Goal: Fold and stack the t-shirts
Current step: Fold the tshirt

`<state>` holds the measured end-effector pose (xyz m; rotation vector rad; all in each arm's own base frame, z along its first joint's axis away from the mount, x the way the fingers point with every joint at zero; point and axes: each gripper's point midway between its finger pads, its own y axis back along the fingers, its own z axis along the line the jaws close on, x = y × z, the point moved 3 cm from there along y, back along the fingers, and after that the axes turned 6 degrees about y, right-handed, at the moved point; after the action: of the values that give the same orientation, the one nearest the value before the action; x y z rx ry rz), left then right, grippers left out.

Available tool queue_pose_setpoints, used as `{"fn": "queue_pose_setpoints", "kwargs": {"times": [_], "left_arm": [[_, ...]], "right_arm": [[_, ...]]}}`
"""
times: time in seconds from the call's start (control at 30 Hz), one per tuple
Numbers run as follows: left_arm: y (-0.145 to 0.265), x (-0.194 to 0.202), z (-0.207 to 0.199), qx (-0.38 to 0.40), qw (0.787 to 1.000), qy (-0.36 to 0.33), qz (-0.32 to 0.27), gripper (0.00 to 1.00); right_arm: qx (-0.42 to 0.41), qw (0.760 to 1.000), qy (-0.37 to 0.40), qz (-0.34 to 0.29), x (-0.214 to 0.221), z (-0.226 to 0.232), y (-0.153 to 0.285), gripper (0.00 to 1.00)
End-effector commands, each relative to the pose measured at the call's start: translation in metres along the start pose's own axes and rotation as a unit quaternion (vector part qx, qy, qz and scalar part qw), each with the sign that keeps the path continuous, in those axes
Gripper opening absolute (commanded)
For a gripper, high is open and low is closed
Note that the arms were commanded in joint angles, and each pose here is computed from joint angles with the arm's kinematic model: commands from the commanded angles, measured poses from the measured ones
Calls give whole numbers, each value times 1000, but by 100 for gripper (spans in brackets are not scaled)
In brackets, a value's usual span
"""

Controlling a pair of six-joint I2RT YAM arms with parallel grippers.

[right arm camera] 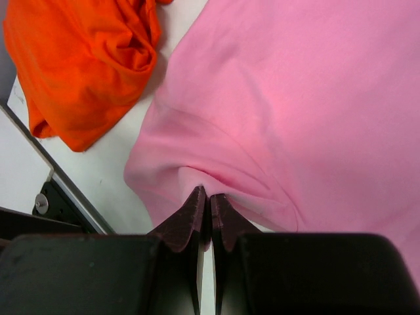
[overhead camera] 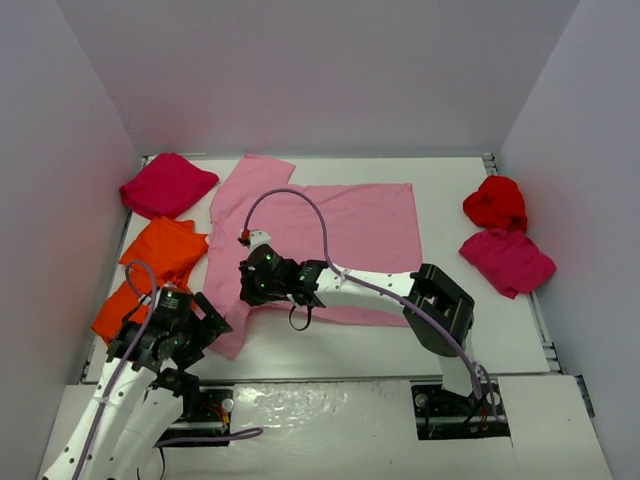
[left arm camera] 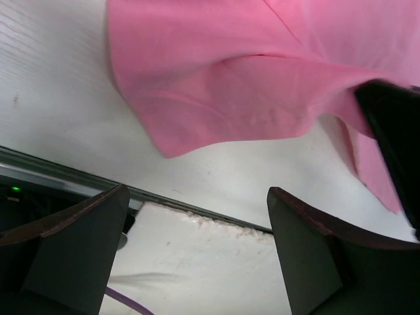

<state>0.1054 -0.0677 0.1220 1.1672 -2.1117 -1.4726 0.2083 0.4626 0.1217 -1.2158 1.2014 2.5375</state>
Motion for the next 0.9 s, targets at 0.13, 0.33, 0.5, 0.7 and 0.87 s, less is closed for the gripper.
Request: {"fn": "queue_pose_setpoints", "kwargs": {"times": [0.13,0.33,0.5,0.7,0.87], "left_arm": [[-2,-4,-54,-20,987,-155,-21,86],[7,-6,-98,-1,972,-228,-54,86],[19,-9,-111,23,968,-237,-73,86],[50,-21,-108,84,964,-222,-122,86],[67,-29,-99,103,959,-220,-145,86]], "right_arm": [[-33,997,-41,-65,-68,-4,-5,0],[-69,994,-39,-79,-93,11,-6,0],[-69,994,-37,-74,-95,7,-17,0],[-40,996,-51,-69,-87,-26,-32,0],[-46,997,-48,-47,-74,-33,-38,47]]}}
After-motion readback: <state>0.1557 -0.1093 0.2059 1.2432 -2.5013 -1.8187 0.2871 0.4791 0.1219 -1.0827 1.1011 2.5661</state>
